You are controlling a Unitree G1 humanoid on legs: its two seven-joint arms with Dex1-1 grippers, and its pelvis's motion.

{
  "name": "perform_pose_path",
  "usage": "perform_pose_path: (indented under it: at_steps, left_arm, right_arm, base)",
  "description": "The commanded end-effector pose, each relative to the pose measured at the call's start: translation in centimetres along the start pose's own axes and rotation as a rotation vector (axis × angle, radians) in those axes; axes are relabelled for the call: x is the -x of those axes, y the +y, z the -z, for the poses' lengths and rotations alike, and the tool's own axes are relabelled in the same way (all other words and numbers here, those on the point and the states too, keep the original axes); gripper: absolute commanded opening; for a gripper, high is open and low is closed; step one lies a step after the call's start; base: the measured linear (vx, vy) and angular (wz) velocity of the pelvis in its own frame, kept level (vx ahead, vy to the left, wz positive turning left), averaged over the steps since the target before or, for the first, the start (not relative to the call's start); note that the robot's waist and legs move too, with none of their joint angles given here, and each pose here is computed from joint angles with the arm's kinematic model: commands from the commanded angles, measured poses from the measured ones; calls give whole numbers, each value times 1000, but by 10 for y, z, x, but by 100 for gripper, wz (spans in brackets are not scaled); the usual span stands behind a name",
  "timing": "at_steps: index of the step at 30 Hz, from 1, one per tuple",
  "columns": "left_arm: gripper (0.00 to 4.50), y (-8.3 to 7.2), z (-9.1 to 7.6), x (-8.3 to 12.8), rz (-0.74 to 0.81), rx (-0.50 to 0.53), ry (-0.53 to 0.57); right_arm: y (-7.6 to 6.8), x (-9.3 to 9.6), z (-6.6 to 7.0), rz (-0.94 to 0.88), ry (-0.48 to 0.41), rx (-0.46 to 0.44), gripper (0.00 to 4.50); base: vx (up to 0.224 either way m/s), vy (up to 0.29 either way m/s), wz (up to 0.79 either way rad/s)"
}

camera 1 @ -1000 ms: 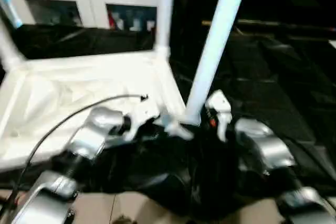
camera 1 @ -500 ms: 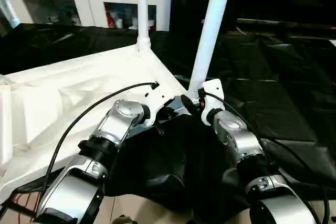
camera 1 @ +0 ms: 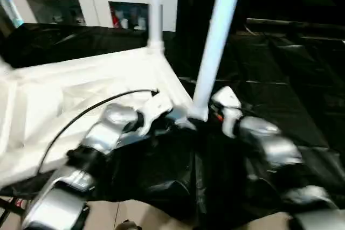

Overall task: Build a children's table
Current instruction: Rotate leg to tighten

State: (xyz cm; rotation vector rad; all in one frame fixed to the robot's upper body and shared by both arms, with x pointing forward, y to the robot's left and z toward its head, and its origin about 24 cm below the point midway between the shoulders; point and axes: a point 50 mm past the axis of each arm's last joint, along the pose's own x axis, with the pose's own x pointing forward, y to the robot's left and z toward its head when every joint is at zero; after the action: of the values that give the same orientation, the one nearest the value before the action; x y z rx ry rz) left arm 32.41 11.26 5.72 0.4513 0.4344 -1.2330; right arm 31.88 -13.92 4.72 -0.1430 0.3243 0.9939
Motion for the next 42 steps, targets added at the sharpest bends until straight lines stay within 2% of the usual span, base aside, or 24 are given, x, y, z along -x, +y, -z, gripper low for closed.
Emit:
perform_pose_path:
  at_steps: [1,7,9,11,14,23,27,31,35,40,42]
  left_arm:
    - [0,-8,-15,-5,83,-61,-79]
    - [0,-14,-8,5,173,-74,-53]
    - [0,-14,-6,8,180,-76,-53]
    - [0,-14,-6,9,184,-77,-54]
    - [0,-14,-4,10,187,-76,-50]
    - [0,-14,-3,10,170,-61,-53]
    - [0,-9,-5,7,117,-33,-61]
    - [0,5,-18,-7,-37,39,-93]
    - [0,12,-28,-21,-135,84,-92]
    - [0,18,-41,-35,-240,109,-95]
    - [0,19,-45,-39,-259,109,-98]
  right_arm:
    - [6,1,-5,-82,-7,18,391]
    - [12,12,-3,-226,44,31,391]
    - [14,14,-2,-246,57,35,357]
    - [14,14,-2,-255,61,34,355]
    - [16,14,-2,-264,64,32,316]
    - [21,10,2,-262,55,3,273]
    - [19,5,6,-181,30,-32,273]
    - [6,-13,14,122,8,-161,272]
    - [1,-28,18,321,1,-260,272]
    - [4,-48,14,451,22,-265,272]
    - [5,-58,8,495,17,-240,272]
  base:
    - [0,0,0]
    - [0,0,0]
    - [0,0,0]
    - [0,0,0]
    - [0,0,0]
    - [0,0,0]
    - [0,0,0]
    - [0,0,0]
    - [0,0,0]
    - [0,0,0]
    - [0,0,0]
